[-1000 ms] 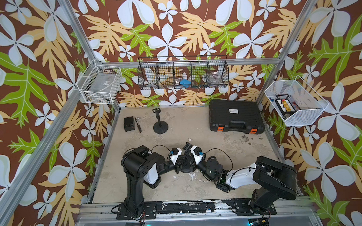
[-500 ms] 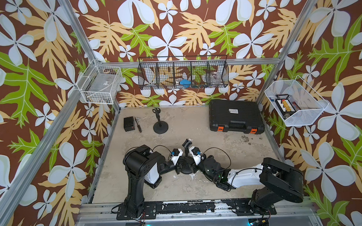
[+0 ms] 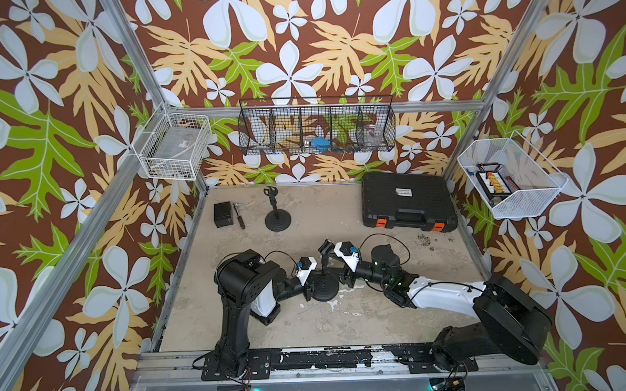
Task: Assemble a microphone stand
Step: Screw the microphone stand pole into the microphone stand base.
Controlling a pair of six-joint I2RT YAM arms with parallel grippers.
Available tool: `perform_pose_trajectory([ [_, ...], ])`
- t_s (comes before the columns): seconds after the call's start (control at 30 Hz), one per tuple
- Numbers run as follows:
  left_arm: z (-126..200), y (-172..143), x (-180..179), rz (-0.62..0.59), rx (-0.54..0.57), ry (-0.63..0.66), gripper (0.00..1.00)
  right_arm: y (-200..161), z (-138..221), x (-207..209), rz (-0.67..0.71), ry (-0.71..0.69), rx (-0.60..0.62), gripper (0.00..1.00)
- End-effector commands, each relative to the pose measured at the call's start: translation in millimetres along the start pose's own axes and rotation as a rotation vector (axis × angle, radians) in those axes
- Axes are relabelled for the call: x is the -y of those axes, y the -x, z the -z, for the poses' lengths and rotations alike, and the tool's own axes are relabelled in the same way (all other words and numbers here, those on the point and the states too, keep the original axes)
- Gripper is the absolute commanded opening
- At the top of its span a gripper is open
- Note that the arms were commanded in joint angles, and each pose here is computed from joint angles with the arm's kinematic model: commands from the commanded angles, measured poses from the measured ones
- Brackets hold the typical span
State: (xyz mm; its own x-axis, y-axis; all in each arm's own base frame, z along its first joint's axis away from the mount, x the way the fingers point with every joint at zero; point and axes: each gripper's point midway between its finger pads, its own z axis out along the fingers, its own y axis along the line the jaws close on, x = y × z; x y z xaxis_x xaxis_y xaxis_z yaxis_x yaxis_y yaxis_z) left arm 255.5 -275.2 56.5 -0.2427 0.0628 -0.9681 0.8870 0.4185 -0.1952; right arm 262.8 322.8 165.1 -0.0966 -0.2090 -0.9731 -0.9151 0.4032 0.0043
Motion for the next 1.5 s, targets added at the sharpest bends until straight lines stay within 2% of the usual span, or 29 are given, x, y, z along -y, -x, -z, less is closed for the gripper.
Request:
perform_pose_trajectory([
  [0.0, 4.3, 38.3, 1.8, -0.137, 0.16, 0.015, 0.13, -2.5, -5.5, -8.3, 0.017, 0.103, -0.031, 0.49],
  [0.1, 4.9, 37.3, 2.4, -0.136, 0.157, 0.016, 0.13, -2.4, -14.3, -8.5, 0.012, 0.142, -0.048, 0.43],
  [0.33, 4.6, 35.0, -1.3, -0.129, 0.153, 0.032, 0.15, 1.0, -14.8, -18.1, 0.017, 0.2, -0.01, 0.17],
  [0.43, 2.9, 37.8, -3.3, -0.107, 0.162, 0.036, 0.28, -1.8, -13.3, -21.5, 0.037, 0.186, -0.011, 0.08],
  [0.53, 2.1, 44.6, -2.9, -0.085, 0.18, 0.03, 0.35, -10.4, -15.9, -24.4, 0.087, 0.136, -0.04, 0.0],
  [0.73, 3.8, 55.0, -1.6, -0.065, 0.206, 0.027, 0.39, -29.8, -15.4, -23.8, 0.122, 0.04, -0.057, 0.0],
  [0.87, 5.6, 57.1, 0.4, -0.058, 0.209, 0.02, 0.45, -43.3, -14.8, -23.3, 0.113, 0.001, -0.068, 0.0],
  [1.0, 10.4, 58.0, 6.9, -0.065, 0.207, 0.005, 0.47, -46.4, -16.9, -17.8, 0.086, -0.028, -0.075, 0.0],
  [1.2, 18.0, 58.9, 14.3, -0.102, 0.204, -0.004, 0.48, -43.3, -17.6, -15.5, 0.065, -0.037, -0.063, 0.0],
  [1.47, 11.0, 59.4, 22.6, -0.197, 0.209, -0.008, 0.52, -42.2, -17.3, -19.3, 0.033, -0.009, -0.047, 0.0],
])
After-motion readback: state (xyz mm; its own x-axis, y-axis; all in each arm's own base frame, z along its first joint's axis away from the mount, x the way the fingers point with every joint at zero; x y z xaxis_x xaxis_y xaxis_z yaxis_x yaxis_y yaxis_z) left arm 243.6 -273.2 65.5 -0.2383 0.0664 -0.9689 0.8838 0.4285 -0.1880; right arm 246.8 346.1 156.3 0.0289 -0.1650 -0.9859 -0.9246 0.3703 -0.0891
